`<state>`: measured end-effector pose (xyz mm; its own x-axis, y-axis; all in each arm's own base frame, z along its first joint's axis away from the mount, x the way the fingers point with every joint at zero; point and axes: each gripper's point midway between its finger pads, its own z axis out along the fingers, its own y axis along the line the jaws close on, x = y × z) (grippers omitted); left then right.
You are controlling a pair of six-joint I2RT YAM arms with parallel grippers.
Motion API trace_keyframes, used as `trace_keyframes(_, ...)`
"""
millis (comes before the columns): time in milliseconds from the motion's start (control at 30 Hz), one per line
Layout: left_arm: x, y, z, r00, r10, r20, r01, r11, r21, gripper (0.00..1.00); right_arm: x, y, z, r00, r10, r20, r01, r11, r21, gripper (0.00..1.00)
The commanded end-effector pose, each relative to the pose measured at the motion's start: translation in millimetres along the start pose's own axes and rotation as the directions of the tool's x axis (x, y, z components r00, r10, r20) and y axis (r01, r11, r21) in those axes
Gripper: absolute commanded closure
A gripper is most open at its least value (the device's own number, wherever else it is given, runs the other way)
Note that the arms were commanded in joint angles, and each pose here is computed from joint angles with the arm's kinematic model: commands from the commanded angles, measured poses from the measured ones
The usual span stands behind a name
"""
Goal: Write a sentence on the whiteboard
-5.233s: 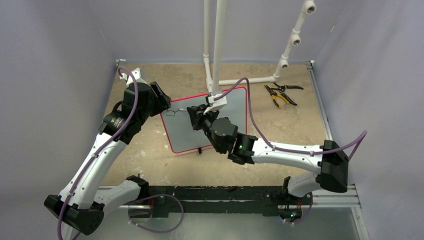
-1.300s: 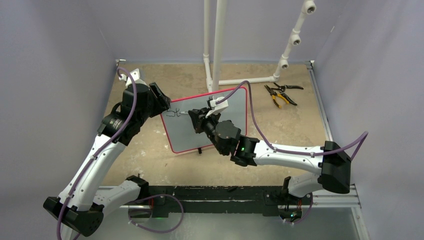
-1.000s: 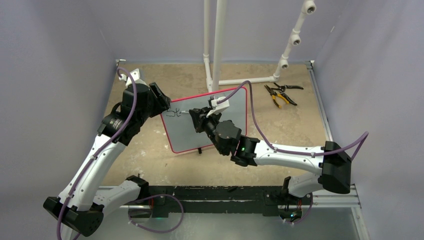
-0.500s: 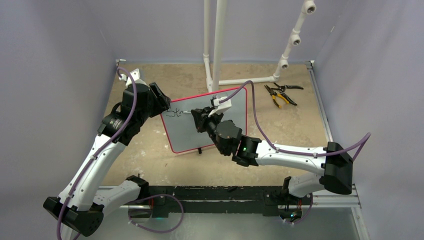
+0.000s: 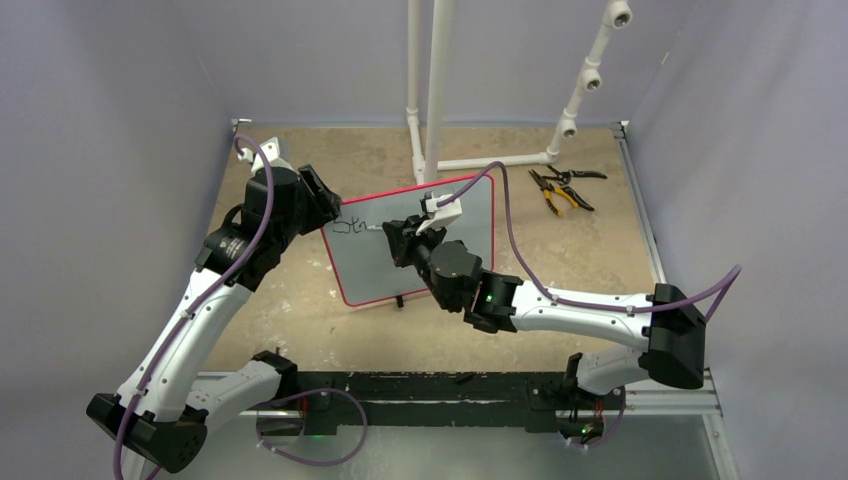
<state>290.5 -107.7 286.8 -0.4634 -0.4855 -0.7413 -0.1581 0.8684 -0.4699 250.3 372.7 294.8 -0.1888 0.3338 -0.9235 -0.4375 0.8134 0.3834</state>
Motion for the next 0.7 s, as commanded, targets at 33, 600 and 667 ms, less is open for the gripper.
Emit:
trace_keyframes(33, 10.7, 0.9, -0.1, 0.999, 0.001, -0.039, 0.0, 1.0, 0.009, 0.48, -5.3, -2.0, 2.8, 1.0, -0.007, 0.012, 0.006, 1.0, 0.016, 1.0)
trace_keyframes(600, 8.3, -1.2, 1.0, 0.999, -0.001, -0.032, 0.002, 1.0, 0.014, 0.48, -35.6, -2.5, -0.8, 0.994, 0.035, 0.104, -0.038, 0.999, 0.025, 1.0)
trace_keyframes(667, 8.4, -1.3, 1.2, 0.999, -0.002, -0.032, 0.003, 1.0, 0.013, 0.48, -36.6, -2.8, -0.9, 0.994, 0.036, 0.107, -0.039, 0.999, 0.027, 1.0)
